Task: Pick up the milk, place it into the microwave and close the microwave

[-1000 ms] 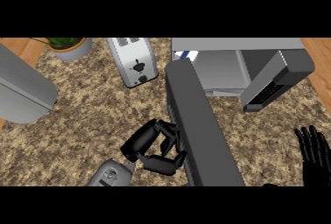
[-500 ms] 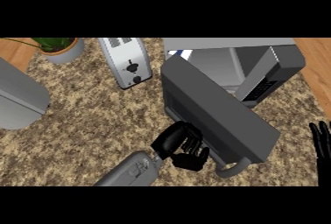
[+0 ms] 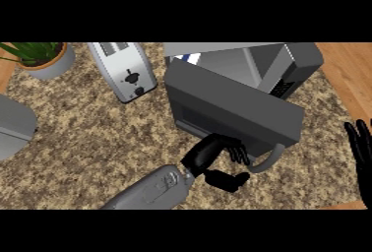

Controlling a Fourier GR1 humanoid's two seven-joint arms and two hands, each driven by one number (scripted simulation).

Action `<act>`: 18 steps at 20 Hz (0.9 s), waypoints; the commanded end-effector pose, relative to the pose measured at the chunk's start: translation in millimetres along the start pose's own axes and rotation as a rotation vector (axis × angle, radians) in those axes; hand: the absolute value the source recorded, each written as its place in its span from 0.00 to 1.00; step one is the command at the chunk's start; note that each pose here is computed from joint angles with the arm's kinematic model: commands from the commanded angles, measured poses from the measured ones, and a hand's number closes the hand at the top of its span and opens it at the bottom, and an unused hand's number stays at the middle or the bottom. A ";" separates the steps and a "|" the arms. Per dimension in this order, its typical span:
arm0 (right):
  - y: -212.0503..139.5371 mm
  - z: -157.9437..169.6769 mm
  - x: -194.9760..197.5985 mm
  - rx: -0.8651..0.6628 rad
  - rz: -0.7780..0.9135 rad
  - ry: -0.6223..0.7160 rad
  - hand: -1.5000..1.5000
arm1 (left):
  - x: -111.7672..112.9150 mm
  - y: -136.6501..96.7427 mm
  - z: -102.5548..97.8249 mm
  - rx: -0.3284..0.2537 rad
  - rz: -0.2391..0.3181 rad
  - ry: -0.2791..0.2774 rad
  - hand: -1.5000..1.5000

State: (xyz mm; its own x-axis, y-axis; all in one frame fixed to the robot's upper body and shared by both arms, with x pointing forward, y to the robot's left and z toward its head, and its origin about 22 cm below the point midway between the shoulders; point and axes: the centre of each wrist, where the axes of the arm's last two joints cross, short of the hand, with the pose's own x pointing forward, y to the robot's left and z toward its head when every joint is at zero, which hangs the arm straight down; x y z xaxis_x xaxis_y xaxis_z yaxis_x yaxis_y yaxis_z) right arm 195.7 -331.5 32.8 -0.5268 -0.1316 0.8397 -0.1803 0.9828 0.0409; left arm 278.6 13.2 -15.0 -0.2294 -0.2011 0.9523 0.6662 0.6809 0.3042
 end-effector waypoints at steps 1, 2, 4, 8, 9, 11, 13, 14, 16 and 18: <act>4.5 -16.5 9.4 0.093 -0.032 -0.028 0.00 | 25.8 10.9 -20.3 0.051 0.056 -0.069 1.00; 8.8 -17.6 7.5 0.090 -0.044 -0.029 0.00 | 31.7 9.6 -21.6 0.058 0.072 -0.118 1.00; 10.7 -25.6 13.0 0.129 -0.056 -0.050 0.00 | 34.6 15.1 -25.8 0.091 0.094 -0.140 1.00; 12.9 -37.5 22.5 0.178 -0.060 -0.071 0.00 | 45.7 29.9 -41.8 0.117 0.075 -0.158 1.00; 8.3 -37.3 21.8 0.184 -0.049 -0.060 0.00 | 49.6 27.4 -42.7 0.124 0.078 -0.169 1.00; 6.9 -43.1 29.9 0.181 -0.038 -0.088 0.00 | 48.1 34.2 -46.5 0.155 0.078 -0.165 1.00; 7.5 -44.8 30.0 0.200 -0.059 -0.075 0.00 | 57.6 39.2 -53.8 0.160 0.086 -0.166 1.00; 9.8 -47.6 31.5 0.200 -0.075 -0.086 0.00 | 59.2 42.6 -56.5 0.174 0.084 -0.168 1.00; 7.7 -50.0 35.5 0.239 -0.065 -0.070 0.00 | 64.4 47.4 -61.7 0.198 0.082 -0.163 1.00; 9.6 -57.2 39.0 0.253 -0.072 -0.083 0.00 | 68.2 50.6 -65.6 0.200 0.079 -0.177 1.00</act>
State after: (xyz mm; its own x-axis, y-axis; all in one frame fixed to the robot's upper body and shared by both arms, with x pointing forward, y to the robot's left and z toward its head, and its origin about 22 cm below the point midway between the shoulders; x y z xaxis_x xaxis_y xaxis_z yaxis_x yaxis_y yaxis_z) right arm 217.2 -320.0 86.3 -0.5666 -0.2136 0.7958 -0.3886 0.9209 -0.0295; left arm 332.8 -8.2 51.7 -0.2926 -0.0399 0.9554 0.5575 0.8046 0.2044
